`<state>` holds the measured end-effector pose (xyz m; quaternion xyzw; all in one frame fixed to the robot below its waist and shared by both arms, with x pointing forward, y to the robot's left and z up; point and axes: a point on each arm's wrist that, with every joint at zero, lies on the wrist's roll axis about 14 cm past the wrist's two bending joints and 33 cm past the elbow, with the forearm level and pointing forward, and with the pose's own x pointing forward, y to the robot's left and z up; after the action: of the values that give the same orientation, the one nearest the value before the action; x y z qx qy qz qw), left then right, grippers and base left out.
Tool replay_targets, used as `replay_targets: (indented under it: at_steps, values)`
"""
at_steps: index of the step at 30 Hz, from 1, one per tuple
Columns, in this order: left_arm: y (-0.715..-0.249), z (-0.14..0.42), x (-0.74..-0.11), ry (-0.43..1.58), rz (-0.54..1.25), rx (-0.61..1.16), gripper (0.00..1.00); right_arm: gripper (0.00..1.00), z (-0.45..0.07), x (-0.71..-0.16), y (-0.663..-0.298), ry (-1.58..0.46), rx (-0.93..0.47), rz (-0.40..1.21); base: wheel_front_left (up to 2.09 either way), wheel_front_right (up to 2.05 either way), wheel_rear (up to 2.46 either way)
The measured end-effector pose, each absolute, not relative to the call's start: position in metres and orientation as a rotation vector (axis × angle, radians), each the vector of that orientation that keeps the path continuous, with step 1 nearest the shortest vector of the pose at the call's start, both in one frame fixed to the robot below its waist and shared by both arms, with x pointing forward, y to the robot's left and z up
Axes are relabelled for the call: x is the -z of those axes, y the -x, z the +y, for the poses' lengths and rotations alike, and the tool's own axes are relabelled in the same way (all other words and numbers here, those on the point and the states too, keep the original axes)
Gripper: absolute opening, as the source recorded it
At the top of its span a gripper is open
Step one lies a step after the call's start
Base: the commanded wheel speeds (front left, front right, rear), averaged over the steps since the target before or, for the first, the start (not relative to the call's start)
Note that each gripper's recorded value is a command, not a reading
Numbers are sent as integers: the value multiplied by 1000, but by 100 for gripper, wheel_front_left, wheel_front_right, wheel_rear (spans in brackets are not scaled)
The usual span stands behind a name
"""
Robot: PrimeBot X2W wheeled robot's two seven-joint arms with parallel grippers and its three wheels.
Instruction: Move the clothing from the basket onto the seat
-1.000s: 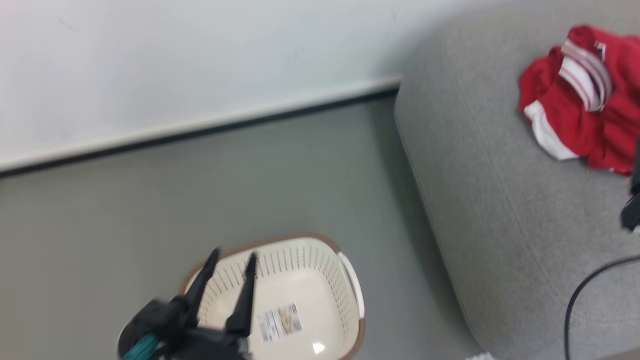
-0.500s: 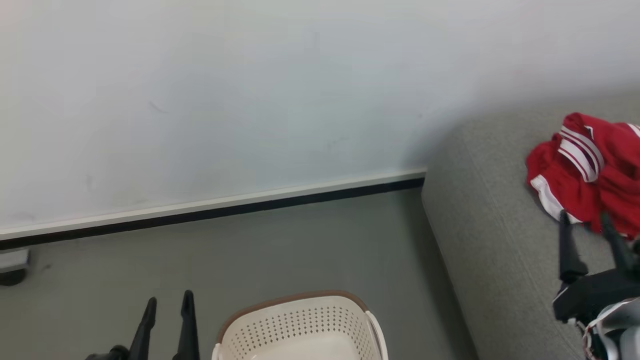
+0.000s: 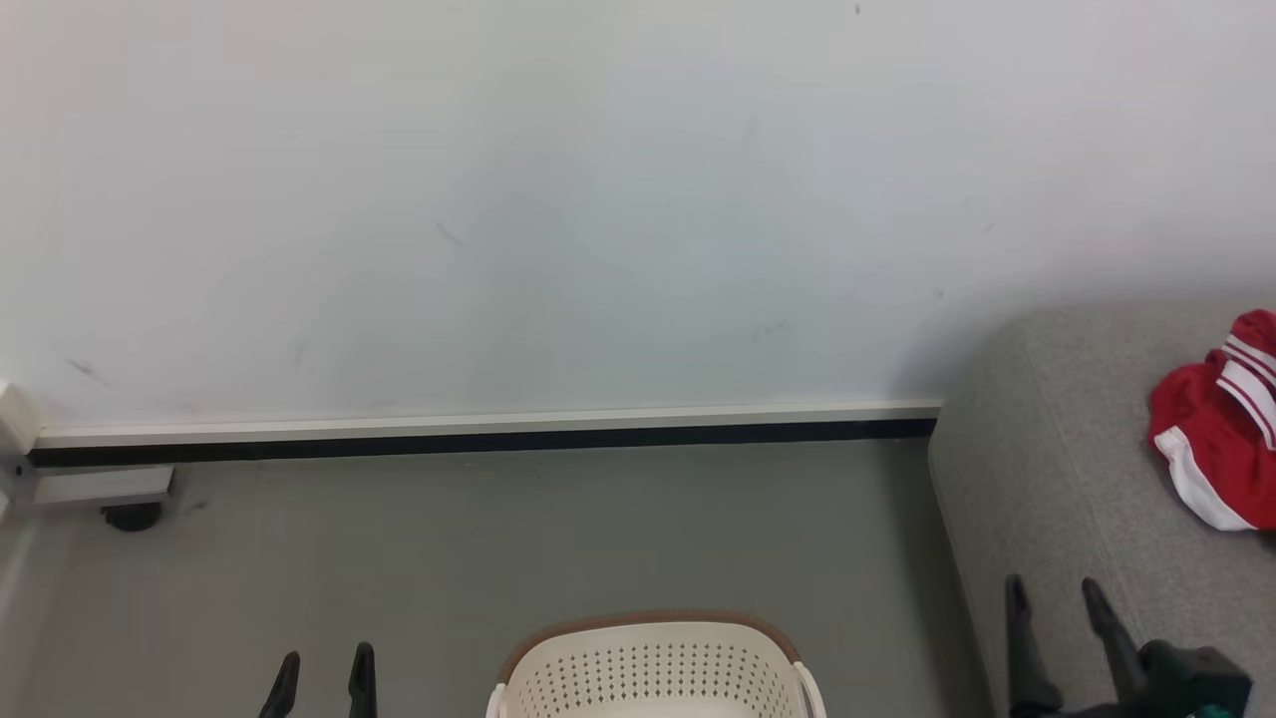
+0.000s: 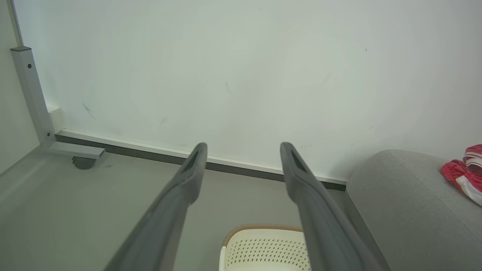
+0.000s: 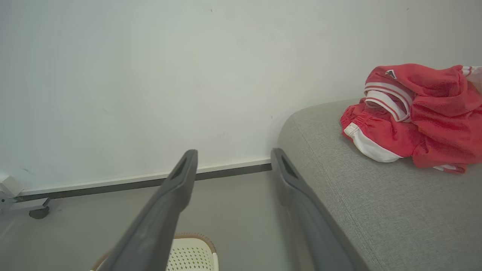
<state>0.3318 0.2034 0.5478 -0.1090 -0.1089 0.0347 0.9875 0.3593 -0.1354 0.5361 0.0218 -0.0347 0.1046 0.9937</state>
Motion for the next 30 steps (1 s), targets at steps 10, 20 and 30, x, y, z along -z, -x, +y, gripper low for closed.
replay_targets:
  at_steps: [10,20,30]
  values:
    - [-320,215,-541,212,-210,-67,100,100,-105,-523,-345,-50,-295,-41,0,0,0]
    - [-320,207,-526,197,-165,-42,100,100,-103,-515,-340,-41,-303,-20,0,0,0]
    - [-320,205,-521,195,-148,-39,100,100,-100,-512,-339,-44,-311,-11,0,0,0]
